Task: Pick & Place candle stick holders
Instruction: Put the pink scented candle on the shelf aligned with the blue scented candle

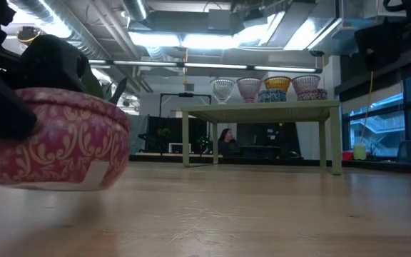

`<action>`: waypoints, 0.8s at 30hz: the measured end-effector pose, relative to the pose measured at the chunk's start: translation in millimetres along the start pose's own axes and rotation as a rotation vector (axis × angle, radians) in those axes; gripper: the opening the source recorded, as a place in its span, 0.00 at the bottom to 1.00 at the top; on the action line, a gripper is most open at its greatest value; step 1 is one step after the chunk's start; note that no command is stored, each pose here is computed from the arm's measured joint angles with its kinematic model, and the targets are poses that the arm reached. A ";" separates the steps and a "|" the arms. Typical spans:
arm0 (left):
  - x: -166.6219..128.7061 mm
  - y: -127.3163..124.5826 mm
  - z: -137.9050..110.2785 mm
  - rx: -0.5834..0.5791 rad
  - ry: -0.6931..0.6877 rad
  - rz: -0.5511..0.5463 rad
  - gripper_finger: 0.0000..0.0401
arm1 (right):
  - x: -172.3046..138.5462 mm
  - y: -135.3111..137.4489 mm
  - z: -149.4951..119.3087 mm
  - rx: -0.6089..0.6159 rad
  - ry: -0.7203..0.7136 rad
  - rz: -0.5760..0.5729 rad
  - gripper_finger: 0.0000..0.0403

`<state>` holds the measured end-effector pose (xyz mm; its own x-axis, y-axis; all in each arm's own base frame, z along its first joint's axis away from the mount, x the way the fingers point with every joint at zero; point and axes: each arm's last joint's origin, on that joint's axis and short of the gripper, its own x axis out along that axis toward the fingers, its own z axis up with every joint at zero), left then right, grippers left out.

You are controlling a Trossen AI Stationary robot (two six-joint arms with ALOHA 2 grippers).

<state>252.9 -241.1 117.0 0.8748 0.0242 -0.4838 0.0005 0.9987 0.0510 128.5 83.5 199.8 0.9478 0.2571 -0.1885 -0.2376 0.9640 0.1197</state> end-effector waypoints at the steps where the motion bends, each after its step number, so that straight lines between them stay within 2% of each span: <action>1: 0.0 -0.1 0.0 -0.007 0.001 -0.003 0.82 | 0.0 0.0 0.0 0.000 0.000 0.000 0.70; 10: 1.1 1.4 0.6 -0.021 -0.002 0.008 0.82 | 0.0 0.0 0.0 0.000 0.000 0.000 0.70; 17: 12.4 15.3 6.2 -0.044 0.005 0.044 0.82 | 0.0 0.0 0.0 0.000 0.000 0.000 0.70; 24: 29.2 38.9 14.2 0.044 0.020 0.108 0.82 | 0.0 0.0 0.0 0.000 0.000 0.000 0.70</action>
<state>285.4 -202.2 117.3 0.8613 0.1329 -0.4904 -0.0717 0.9873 0.1417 128.5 83.5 199.8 0.9478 0.2570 -0.1887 -0.2377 0.9640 0.1192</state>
